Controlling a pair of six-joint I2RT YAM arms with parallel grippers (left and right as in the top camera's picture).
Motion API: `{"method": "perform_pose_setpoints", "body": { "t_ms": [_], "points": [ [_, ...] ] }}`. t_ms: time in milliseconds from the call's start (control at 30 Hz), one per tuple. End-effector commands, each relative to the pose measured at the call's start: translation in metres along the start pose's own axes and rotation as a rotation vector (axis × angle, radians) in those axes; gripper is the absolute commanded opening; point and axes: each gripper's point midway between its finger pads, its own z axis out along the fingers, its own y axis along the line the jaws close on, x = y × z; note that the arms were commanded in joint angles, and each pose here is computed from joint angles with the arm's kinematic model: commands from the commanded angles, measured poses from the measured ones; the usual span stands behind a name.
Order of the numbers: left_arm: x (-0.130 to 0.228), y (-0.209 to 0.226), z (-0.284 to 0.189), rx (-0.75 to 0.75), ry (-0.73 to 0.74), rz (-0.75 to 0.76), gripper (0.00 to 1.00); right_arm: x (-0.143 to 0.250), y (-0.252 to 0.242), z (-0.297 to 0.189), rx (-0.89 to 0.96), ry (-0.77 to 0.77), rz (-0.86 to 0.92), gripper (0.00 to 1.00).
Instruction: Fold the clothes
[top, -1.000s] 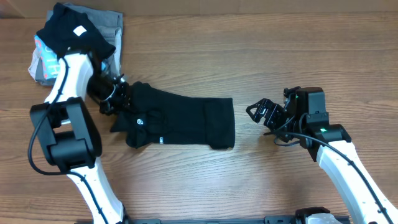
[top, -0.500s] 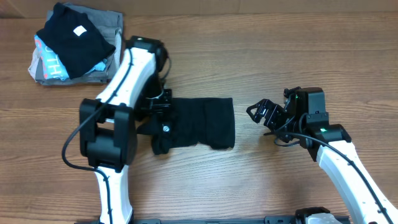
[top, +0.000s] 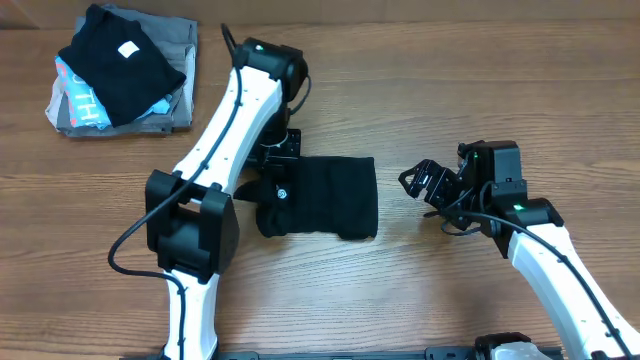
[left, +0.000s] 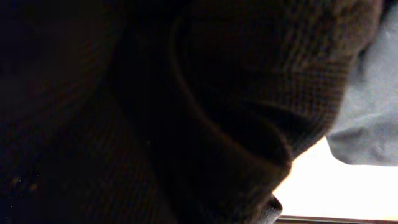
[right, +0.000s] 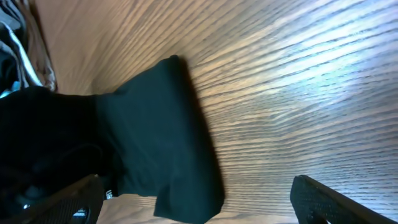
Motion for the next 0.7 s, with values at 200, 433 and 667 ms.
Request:
{"method": "perform_pose_setpoints", "body": {
  "t_ms": [200, 433, 667],
  "points": [
    [0.012, -0.043, 0.002, -0.034, -0.032, 0.104, 0.09, -0.001, -0.004, 0.007, 0.019, 0.008, 0.000, 1.00],
    [0.015, -0.055, 0.005, -0.035, -0.042, 0.133, 0.15, -0.001, -0.004, 0.007, 0.019, 0.009, 0.001, 1.00],
    [0.015, -0.068, 0.005, 0.024, -0.042, 0.160, 0.22, -0.001, -0.003, 0.007, 0.017, 0.012, 0.001, 1.00]
  ]
}}
